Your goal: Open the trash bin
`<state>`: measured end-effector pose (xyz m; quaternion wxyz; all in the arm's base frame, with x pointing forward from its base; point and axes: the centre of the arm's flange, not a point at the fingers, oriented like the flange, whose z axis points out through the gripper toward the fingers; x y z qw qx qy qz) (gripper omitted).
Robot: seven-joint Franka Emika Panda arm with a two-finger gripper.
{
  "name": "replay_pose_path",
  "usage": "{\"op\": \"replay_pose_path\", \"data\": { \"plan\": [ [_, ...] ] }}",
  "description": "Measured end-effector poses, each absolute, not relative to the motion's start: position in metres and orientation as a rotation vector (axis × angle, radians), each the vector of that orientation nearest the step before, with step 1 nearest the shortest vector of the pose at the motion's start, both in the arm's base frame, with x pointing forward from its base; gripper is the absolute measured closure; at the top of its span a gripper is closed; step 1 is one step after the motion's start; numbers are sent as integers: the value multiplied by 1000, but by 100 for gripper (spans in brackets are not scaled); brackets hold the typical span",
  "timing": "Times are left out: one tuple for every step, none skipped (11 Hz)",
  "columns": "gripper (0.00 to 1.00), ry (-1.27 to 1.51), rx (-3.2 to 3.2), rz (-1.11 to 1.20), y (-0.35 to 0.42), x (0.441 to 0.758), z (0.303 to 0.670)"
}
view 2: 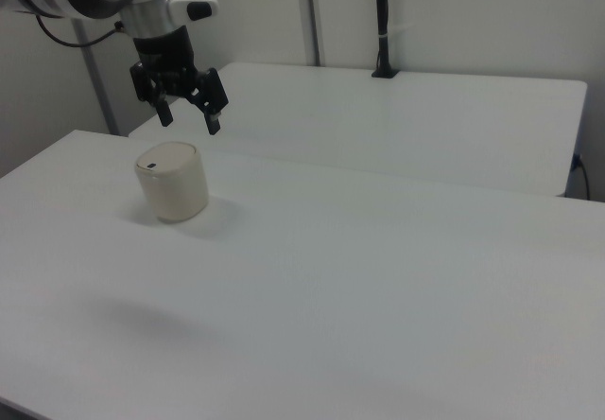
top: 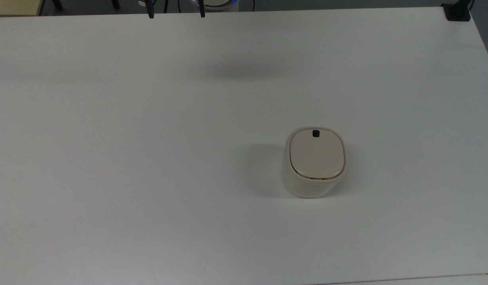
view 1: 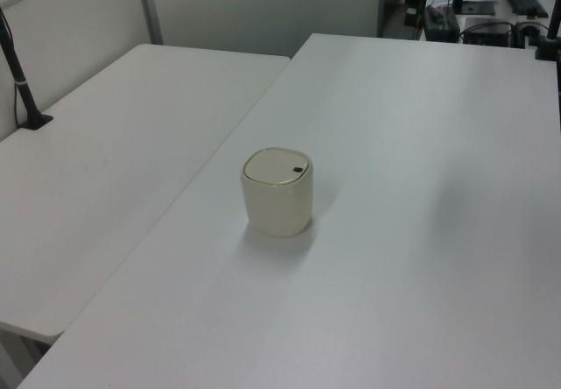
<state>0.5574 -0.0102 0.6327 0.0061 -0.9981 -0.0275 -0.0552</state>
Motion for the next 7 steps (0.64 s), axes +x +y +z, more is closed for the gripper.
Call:
{"op": "replay_pose_path", "data": {
  "plan": [
    [0, -90, -3123, -171, -9, 558, 632],
    [0, -91, -3123, -170, -9, 558, 632],
    [0, -92, -3123, -170, -9, 558, 632],
    [0, -92, -3123, -170, -9, 558, 632],
    [0, -92, -3123, -170, -9, 558, 632],
    [0, -92, -3123, -170, -9, 558, 632],
    [0, -92, -3123, -170, -9, 558, 632]
  ]
}}
